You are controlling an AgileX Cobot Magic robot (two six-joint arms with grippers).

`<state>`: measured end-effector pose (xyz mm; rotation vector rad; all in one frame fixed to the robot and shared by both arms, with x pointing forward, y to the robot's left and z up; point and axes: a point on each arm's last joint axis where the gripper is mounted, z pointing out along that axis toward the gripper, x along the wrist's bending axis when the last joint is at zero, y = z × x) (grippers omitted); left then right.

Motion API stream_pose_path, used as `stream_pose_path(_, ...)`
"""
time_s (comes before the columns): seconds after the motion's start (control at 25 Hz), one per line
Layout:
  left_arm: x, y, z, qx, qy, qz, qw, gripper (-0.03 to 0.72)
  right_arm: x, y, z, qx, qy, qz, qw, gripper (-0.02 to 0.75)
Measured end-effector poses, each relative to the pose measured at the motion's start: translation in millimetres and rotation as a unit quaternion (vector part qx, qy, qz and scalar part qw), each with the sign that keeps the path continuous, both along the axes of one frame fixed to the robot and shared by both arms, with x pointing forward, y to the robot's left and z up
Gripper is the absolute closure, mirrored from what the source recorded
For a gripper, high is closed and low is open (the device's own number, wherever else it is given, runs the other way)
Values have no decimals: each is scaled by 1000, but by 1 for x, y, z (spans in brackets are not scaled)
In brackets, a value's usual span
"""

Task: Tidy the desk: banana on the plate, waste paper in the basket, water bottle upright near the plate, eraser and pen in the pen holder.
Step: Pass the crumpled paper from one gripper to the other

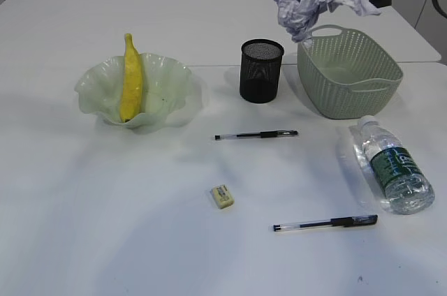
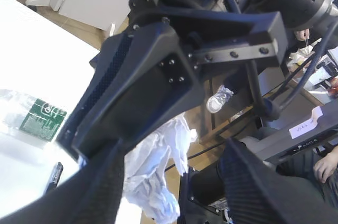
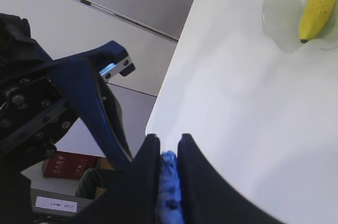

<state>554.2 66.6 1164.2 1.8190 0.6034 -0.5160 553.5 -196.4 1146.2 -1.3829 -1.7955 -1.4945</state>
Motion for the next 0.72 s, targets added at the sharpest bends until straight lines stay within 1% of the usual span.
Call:
stream_pose_path(0.32, -3, 2, 5, -1, -4, 3, 1000, 261, 1, 0, -3, -6, 0, 4, 1000, 687)
stream_pose_path(0.72, -5, 2, 8, -2, -1, 5, 1000, 261, 1, -1, -6, -24, -2, 6, 1000, 687)
